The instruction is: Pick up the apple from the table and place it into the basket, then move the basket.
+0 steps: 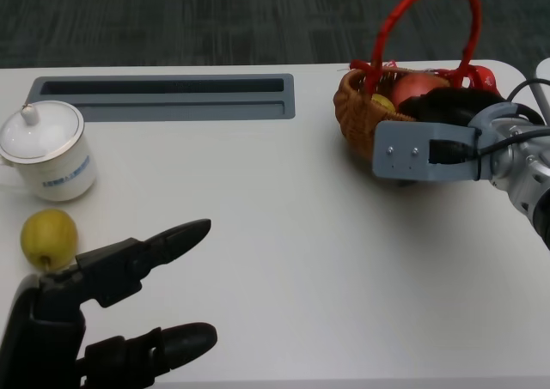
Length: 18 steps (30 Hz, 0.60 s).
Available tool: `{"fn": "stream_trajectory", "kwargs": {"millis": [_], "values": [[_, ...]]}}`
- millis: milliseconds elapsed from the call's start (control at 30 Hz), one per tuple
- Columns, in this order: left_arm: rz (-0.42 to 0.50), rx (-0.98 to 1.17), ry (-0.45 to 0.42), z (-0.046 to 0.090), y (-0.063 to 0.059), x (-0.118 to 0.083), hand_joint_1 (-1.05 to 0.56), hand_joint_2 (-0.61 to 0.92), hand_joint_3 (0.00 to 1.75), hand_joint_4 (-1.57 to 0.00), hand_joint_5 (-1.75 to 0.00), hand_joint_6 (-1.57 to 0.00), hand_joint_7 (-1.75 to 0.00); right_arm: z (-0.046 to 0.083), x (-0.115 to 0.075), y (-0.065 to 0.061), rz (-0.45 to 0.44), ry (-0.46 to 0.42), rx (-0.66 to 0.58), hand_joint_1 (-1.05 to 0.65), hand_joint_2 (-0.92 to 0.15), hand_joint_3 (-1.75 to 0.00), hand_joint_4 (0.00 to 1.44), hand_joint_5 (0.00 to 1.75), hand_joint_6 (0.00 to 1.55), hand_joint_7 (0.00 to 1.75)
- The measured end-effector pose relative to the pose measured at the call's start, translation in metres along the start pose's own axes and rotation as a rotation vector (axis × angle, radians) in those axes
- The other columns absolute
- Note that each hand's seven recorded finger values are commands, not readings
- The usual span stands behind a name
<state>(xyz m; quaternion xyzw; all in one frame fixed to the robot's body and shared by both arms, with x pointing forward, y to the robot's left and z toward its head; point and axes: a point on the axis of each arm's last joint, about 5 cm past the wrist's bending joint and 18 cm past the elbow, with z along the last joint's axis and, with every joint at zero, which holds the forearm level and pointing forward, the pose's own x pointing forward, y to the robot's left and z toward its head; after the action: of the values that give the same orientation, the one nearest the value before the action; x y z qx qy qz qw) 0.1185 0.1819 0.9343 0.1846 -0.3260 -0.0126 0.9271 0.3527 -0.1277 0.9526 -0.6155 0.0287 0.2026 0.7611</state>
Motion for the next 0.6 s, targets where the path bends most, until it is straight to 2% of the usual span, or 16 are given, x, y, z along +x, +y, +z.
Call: {"fn": "stream_trajectory", "kwargs": {"millis": [133, 367, 467, 600], "values": [[-0.005, -0.016, -0.004, 0.000, -0.003, 0.001, -0.44, 0.76, 0.00, -0.91, 0.00, -0.81, 0.00, -0.002, 0.000, -0.008, 0.005, 0.010, 0.017, -0.83, -0.81, 0.00, 0.41, 0.01, 0.48, 0.01], [-0.010, -0.026, -0.023, -0.002, -0.005, 0.004, -0.45, 0.78, 0.01, -0.92, -0.01, -0.82, -0.01, -0.007, -0.001, -0.022, 0.098, 0.034, 0.113, -0.96, -0.85, -0.01, 0.25, 0.00, 0.29, 0.00], [-0.012, -0.025, -0.038, -0.004, -0.006, 0.006, -0.45, 0.78, 0.01, -0.93, -0.01, -0.84, -0.01, -0.007, -0.002, -0.028, 0.108, 0.034, 0.070, -0.92, -0.84, 0.00, 0.30, 0.02, 0.33, 0.02], [-0.014, -0.025, -0.060, -0.007, -0.006, 0.009, -0.46, 0.79, 0.01, -0.93, -0.01, -0.85, -0.01, -0.006, -0.002, -0.023, 0.097, 0.029, -0.026, -0.91, -0.89, -0.03, 0.34, 0.02, 0.37, 0.02]]}}
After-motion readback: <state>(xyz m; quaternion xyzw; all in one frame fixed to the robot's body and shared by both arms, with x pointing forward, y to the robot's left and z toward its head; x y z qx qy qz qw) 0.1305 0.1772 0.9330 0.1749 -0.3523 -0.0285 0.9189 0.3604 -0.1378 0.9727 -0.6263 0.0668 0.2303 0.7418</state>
